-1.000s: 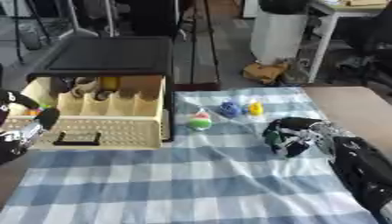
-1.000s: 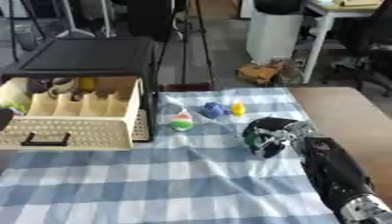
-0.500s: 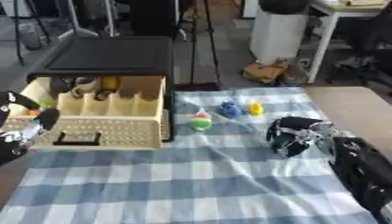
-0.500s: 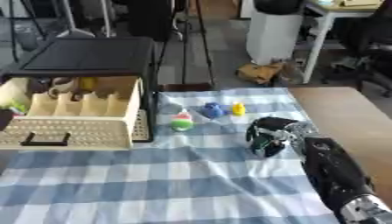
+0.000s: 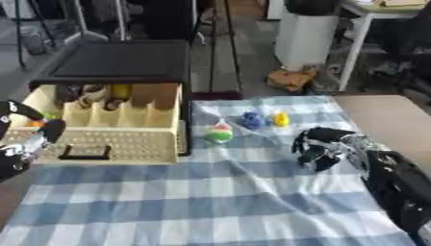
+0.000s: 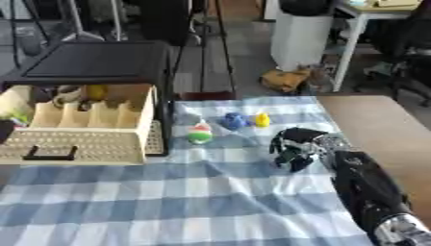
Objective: Pick up objects from table and place into drawer.
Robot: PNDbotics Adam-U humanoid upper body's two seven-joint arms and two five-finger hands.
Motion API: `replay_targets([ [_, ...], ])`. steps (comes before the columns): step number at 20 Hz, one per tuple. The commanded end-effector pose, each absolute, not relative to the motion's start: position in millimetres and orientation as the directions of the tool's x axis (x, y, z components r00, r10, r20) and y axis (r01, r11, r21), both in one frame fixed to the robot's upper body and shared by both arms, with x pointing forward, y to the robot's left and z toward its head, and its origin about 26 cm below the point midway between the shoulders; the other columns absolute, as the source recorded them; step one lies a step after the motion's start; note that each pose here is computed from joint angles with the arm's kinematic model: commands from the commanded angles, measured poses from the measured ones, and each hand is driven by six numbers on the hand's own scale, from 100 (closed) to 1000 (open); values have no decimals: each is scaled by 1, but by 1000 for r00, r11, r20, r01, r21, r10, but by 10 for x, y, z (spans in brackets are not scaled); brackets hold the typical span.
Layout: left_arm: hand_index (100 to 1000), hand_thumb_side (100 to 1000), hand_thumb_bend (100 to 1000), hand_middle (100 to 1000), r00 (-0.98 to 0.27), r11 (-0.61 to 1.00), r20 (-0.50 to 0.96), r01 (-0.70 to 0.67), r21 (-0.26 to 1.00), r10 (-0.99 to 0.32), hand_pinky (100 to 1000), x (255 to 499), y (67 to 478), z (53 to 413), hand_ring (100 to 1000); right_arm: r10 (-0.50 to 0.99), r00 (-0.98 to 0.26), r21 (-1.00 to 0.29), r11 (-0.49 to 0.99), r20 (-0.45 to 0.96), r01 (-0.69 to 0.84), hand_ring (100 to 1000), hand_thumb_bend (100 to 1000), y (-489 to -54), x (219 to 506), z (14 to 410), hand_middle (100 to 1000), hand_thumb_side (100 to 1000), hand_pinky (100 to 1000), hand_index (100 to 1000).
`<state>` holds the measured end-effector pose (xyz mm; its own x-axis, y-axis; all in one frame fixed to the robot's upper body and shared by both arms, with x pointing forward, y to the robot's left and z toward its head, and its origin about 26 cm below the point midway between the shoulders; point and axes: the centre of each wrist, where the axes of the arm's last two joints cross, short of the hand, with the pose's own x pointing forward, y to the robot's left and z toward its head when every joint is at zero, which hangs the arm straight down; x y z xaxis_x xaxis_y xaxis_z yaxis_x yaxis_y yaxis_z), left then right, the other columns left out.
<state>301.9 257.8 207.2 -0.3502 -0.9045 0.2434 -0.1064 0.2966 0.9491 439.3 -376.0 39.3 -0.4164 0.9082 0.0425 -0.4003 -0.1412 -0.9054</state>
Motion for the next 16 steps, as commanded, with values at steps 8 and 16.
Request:
replay_targets([
  [8, 691, 1000, 482, 108, -351, 279, 218, -133, 951, -911, 242, 2989, 2602, 2141, 100, 883, -469, -875, -234, -9, -424, 875, 100, -3885, 4448, 721, 914, 346, 799, 933],
  [16, 690, 1000, 480, 108, -342, 269, 214, -124, 955, -915, 242, 2980, 2622, 2117, 100, 867, -497, -863, -263, -16, -431, 868, 100, -3983, 4396, 811, 910, 355, 797, 933],
])
